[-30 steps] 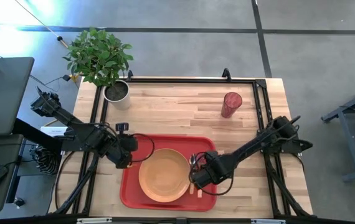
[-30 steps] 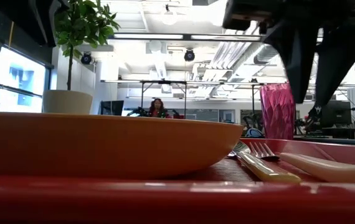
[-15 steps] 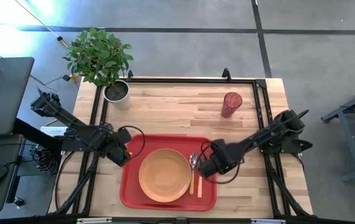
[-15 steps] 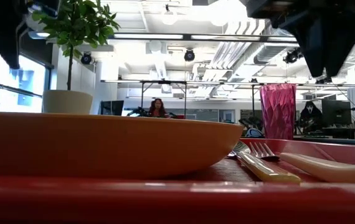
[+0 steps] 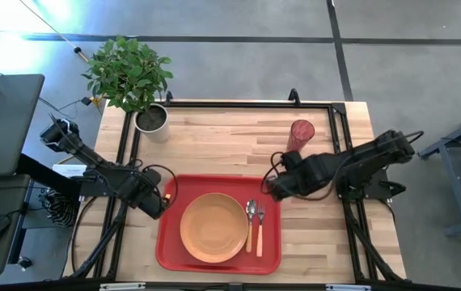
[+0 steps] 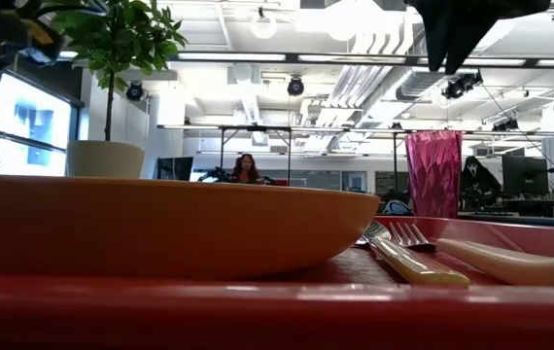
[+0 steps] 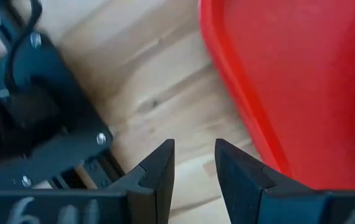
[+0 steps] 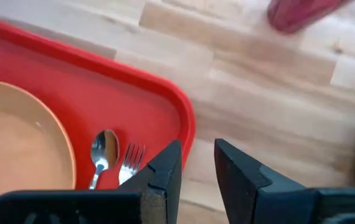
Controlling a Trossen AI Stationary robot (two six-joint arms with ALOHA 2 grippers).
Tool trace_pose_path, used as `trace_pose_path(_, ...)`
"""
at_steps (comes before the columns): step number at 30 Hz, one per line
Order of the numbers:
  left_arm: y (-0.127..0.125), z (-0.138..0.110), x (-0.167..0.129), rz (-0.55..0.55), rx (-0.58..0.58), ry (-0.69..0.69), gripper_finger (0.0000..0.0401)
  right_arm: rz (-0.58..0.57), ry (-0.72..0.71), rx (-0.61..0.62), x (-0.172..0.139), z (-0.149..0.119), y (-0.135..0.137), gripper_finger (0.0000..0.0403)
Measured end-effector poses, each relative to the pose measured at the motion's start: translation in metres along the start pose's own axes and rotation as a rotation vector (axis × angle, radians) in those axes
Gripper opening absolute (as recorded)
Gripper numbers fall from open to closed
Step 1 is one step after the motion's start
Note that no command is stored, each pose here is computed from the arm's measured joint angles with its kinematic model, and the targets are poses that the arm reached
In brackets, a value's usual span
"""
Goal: Pick and place plate/cup/fork/spoon on tray
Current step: Move the orange tray to the center of the table
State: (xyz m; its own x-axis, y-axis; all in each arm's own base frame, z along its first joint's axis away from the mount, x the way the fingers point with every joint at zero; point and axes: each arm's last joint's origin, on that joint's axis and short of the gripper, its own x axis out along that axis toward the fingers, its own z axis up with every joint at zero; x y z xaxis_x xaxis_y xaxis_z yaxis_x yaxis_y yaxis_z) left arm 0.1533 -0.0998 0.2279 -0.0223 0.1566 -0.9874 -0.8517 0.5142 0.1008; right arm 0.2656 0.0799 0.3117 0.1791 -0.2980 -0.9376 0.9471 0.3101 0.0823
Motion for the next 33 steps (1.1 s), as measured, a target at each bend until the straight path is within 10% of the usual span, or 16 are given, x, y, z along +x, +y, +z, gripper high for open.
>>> trace_pose_path(33,-0.018,-0.043,0.060,-0.143,-0.441,0.198,0.0104,-0.062,-0.024,-0.355,0.004,0.058,-0.021,0.0085)
